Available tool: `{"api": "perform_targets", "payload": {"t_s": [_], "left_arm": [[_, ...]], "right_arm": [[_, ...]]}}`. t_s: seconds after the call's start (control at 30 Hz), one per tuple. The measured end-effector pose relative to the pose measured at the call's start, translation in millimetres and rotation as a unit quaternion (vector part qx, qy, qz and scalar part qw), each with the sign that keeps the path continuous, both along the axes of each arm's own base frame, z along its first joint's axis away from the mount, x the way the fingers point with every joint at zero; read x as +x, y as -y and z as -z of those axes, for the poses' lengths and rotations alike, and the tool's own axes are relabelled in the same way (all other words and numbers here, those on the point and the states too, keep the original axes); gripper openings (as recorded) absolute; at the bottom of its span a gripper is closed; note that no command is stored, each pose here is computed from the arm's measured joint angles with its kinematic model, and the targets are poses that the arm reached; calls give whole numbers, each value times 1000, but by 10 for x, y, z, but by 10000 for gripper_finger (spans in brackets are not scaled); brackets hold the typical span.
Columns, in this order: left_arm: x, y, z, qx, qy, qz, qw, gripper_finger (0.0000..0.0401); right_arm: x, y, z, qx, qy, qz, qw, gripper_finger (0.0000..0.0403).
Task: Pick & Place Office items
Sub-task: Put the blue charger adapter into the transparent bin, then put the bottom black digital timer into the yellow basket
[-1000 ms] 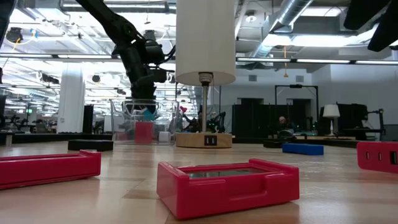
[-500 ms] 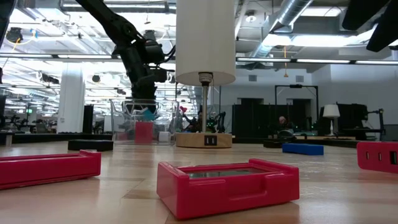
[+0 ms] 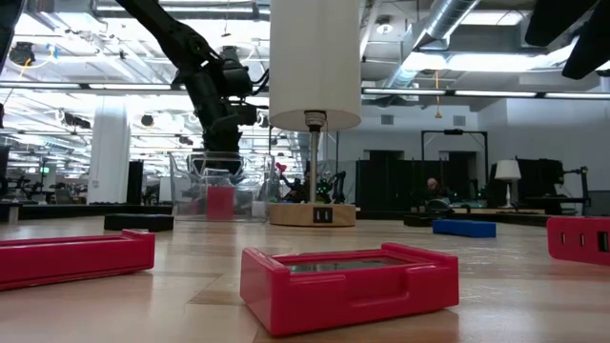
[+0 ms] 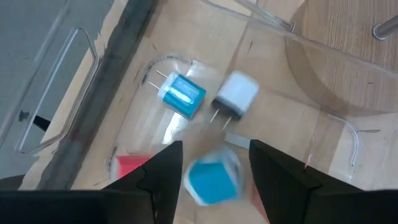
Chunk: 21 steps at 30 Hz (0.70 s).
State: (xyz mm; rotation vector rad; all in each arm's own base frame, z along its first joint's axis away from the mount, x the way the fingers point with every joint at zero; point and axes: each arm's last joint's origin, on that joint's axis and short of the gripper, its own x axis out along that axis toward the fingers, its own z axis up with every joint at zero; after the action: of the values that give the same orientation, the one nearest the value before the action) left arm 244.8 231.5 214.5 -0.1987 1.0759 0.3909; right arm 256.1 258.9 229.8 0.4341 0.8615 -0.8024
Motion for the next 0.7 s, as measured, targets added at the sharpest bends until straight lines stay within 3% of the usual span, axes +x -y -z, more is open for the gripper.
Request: {"api": "perform_targets", "payload": {"t_s": [0.3, 0.7], "left_arm": [[-76, 40, -82, -2, -10, -2, 1000, 179], [-355, 588, -663, -12, -3, 10, 1000, 180]], "right_arm": [[-8, -8, 0, 0, 0, -1, 1000, 322], [-143, -70, -9, -1, 20, 29, 999, 322]]}}
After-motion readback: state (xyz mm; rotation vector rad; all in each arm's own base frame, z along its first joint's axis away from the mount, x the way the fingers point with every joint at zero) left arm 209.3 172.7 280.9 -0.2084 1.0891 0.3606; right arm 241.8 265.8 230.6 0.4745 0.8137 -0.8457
